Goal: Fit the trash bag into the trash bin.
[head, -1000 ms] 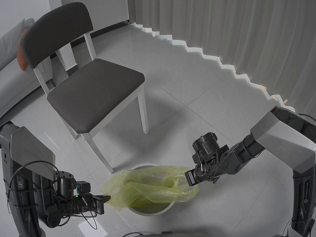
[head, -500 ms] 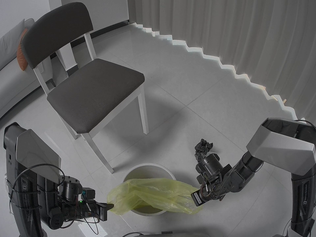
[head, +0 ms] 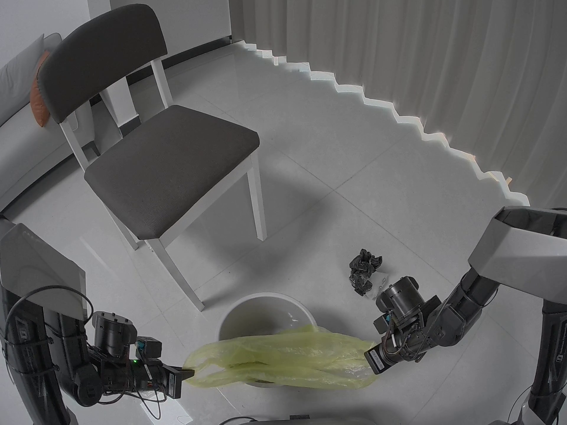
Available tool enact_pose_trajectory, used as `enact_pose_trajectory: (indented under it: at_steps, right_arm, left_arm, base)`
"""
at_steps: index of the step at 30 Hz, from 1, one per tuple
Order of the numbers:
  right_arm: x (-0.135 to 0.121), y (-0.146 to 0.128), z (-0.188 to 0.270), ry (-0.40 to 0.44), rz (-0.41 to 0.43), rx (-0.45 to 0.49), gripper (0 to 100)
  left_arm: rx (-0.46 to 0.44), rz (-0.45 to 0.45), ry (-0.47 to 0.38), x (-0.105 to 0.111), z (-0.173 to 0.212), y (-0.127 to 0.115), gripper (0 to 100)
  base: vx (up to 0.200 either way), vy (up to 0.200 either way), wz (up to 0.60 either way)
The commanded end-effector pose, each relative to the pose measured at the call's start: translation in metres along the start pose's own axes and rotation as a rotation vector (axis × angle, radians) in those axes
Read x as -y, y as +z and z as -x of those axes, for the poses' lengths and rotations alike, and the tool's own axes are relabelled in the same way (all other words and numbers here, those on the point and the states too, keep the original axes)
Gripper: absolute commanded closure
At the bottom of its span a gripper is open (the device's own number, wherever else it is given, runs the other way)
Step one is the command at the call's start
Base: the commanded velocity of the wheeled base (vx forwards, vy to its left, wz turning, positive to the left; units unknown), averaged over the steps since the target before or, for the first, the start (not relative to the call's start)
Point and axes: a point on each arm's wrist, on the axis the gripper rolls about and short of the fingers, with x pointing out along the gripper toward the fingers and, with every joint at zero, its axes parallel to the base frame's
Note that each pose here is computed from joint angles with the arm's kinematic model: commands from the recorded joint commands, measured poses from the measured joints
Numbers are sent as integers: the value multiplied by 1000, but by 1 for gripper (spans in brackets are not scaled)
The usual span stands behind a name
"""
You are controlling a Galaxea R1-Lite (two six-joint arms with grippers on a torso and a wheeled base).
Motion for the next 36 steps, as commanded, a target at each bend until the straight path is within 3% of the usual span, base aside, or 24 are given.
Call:
enact_pose_trajectory:
  at_steps: [1, 6, 14, 19, 34, 35, 36]
  right_arm:
    - [12, -5, 8, -13, -6, -2, 100]
    - [14, -3, 4, -17, -8, 7, 100]
    - [-1, 10, -6, -1, 34, 49, 100]
    - [-7, 13, -18, -36, 56, 39, 100]
    - [-3, 10, -15, -43, 69, 21, 100]
    - [-3, 11, -14, -44, 67, 25, 0]
    - [-2, 11, -11, -45, 66, 31, 0]
  left_arm:
    - [1, -7, 16, -7, 12, -2, 100]
    - [-21, -34, 1, -20, 9, -9, 100]
    - [9, -76, -12, -21, -11, -12, 100]
    - [19, -99, -8, -22, -25, -16, 100]
    - [33, -75, -1, -23, -23, -14, 100]
    - [36, -75, -1, -23, -23, -14, 100]
    - [40, -70, -4, -23, -22, -13, 100]
  base:
    - [0, 0, 0]
    - [0, 0, 0]
    - [0, 0, 0]
    - [0, 0, 0]
    - [0, 0, 0]
    - [0, 0, 0]
    - [0, 0, 0]
